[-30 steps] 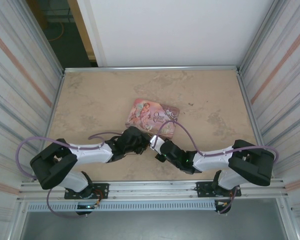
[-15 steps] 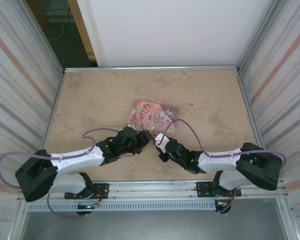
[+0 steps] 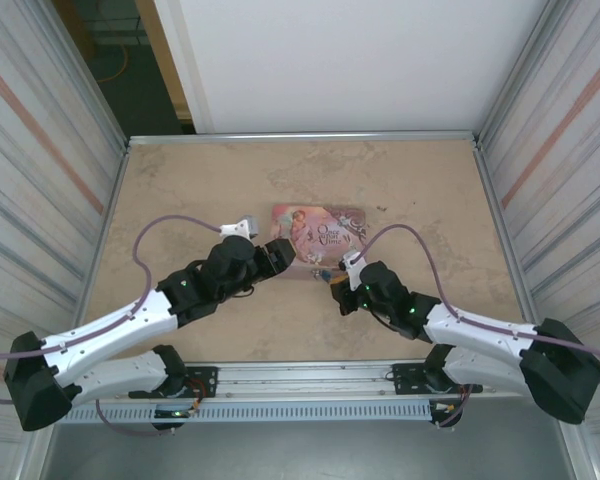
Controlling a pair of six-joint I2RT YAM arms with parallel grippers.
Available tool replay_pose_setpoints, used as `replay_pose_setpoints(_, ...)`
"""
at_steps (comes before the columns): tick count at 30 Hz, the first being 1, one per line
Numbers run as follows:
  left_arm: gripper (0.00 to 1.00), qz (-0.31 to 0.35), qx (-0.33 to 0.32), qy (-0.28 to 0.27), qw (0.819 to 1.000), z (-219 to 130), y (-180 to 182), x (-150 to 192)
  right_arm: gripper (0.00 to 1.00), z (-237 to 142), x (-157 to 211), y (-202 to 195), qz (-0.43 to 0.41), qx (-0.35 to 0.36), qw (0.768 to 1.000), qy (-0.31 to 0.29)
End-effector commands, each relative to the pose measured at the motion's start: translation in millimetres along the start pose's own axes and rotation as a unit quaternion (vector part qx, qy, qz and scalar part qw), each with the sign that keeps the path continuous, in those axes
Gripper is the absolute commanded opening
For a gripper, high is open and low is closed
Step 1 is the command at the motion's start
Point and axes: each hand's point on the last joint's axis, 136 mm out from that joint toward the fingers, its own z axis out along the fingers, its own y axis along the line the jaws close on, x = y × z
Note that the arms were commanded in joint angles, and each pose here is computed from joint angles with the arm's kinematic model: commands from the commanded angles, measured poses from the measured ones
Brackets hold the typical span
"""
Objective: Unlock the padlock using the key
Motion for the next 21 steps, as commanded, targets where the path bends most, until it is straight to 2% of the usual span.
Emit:
replay_pose_setpoints(1,0.6,0.061,-0.026,-0.024,0.998,-5.8,3.1,-14.7,0.0,-10.4,14.6,3.5,0.088,-0.026,0.995,0.045)
replay_pose_setpoints(7,0.62,0.066,-0.03,-0.03,0.997,-3.9,3.6,-17.7,0.0,-12.6,33.0,-7.4,0.17,-0.009,0.982,0.083)
replay_pose_setpoints(11,0.63,0.067,-0.037,-0.035,0.996,-4.8,6.3,-18.9,0.0,-9.8,45.2,-22.2,0.229,0.009,0.97,0.085)
replay_pose_setpoints(15,0.64,0.066,-0.043,-0.041,0.996,-6.2,8.9,-21.7,0.0,-6.9,43.6,-26.2,0.256,0.007,0.964,0.074)
replay_pose_setpoints(21,0.66,0.055,-0.049,-0.036,0.997,-1.8,16.2,-22.1,0.0,4.0,54.9,-33.4,0.281,0.012,0.955,0.092)
